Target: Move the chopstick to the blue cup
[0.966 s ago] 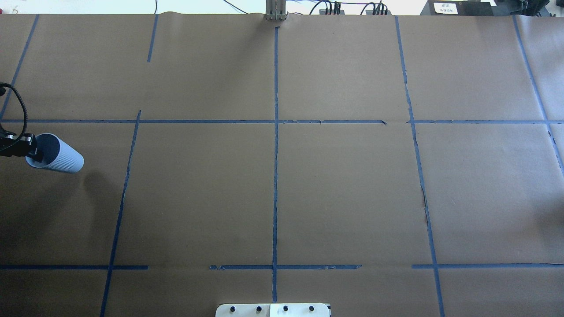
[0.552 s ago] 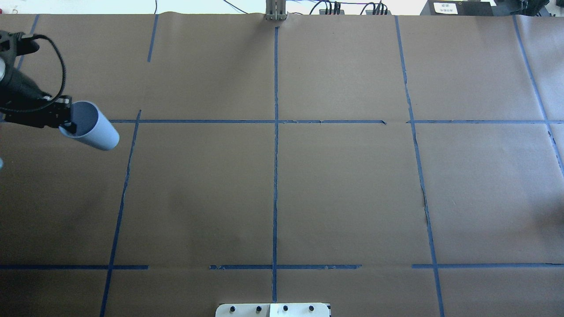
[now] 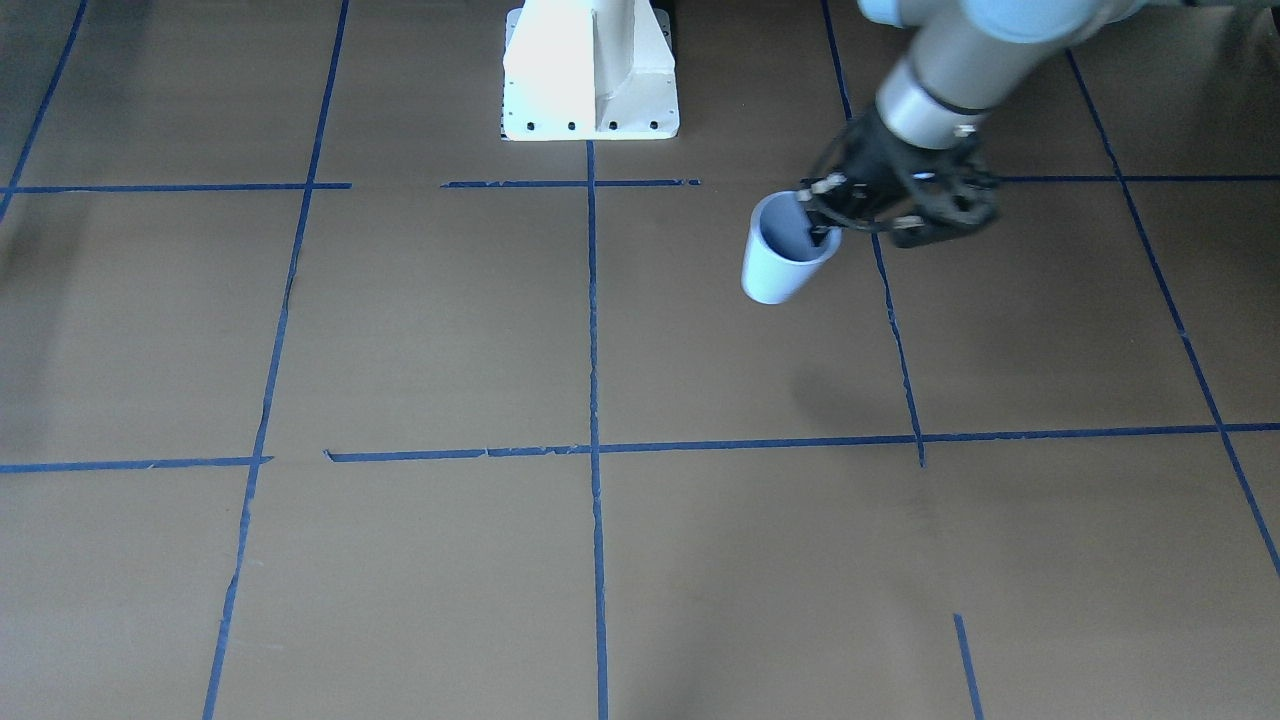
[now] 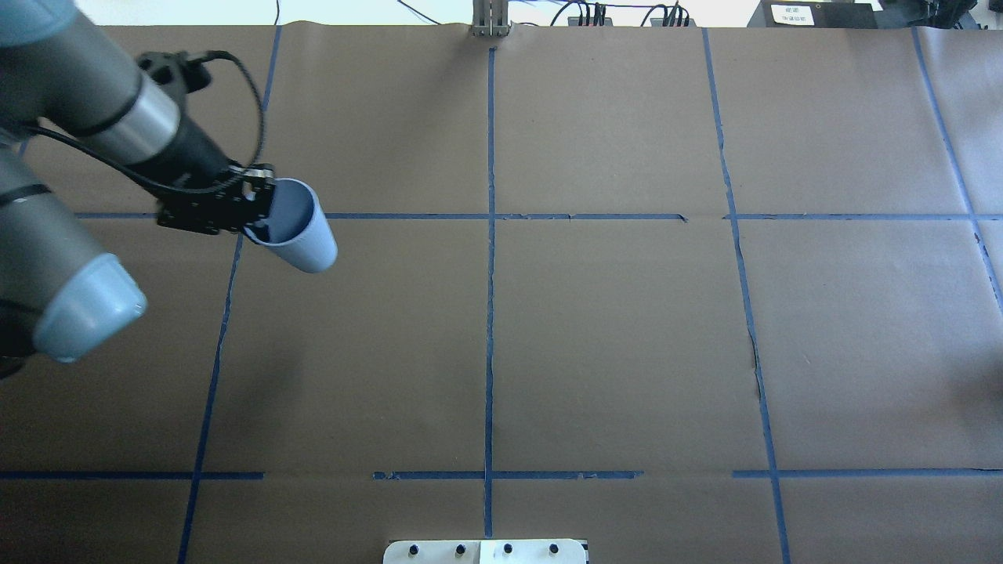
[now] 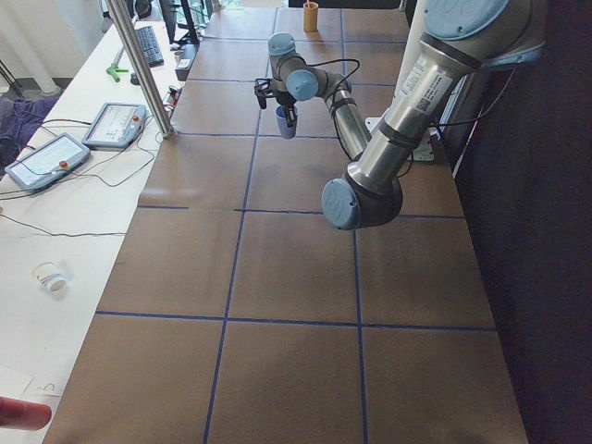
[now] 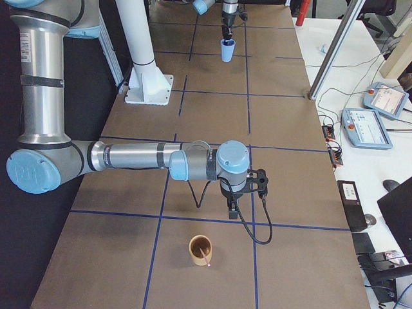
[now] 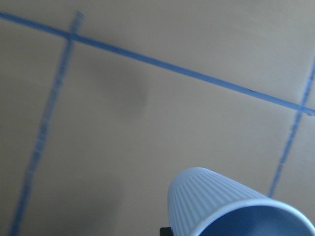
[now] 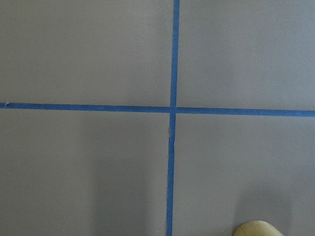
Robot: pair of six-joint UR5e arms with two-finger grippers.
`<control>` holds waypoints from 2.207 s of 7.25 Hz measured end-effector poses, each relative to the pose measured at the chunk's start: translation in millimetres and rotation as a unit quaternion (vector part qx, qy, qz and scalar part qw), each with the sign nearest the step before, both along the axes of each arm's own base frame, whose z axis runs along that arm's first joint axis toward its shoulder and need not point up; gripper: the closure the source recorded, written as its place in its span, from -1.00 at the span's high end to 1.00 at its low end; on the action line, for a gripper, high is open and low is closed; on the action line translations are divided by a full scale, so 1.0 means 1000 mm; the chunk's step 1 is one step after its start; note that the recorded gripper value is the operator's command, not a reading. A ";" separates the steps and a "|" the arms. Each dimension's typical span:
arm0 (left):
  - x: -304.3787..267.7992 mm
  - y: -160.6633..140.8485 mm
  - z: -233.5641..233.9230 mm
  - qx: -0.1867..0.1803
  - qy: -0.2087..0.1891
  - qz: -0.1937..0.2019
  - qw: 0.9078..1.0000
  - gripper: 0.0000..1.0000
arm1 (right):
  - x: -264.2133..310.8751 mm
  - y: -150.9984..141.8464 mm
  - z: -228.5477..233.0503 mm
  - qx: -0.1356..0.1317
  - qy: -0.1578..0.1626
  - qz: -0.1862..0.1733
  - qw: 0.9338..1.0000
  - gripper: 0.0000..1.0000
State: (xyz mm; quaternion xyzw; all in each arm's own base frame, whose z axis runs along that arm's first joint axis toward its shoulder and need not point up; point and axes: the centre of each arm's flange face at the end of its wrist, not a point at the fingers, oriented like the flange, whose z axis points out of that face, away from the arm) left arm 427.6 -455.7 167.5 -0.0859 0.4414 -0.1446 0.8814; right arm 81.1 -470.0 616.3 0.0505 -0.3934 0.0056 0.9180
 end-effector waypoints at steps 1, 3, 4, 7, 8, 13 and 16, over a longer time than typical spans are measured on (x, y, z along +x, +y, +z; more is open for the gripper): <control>0.041 0.001 -0.006 0.003 0.001 -0.006 1.000 -1.00 | 0.000 -0.001 -0.002 0.002 0.000 0.000 1.000 1.00; 0.095 -0.003 -0.004 0.007 0.012 -0.015 1.000 -0.94 | 0.000 -0.003 -0.009 0.009 0.000 0.000 1.000 1.00; 0.113 0.001 -0.001 0.007 0.010 -0.012 1.000 -0.48 | 0.000 -0.004 -0.010 0.010 0.000 0.000 1.000 1.00; 0.137 0.018 0.003 0.019 0.015 -0.002 1.000 1.00 | 0.000 -0.005 -0.012 0.012 -0.001 0.000 1.000 1.00; 0.138 0.021 0.001 0.024 0.021 -0.001 0.999 1.00 | 0.000 -0.005 -0.013 0.012 -0.001 0.000 1.000 1.00; 0.047 -0.013 -0.028 0.034 0.004 -0.016 0.999 1.00 | 0.000 -0.003 -0.006 0.009 -0.001 -0.003 1.000 1.00; -0.043 -0.042 -0.030 0.048 -0.007 -0.019 0.999 1.00 | 0.011 0.026 0.027 0.000 0.003 -0.014 1.000 1.00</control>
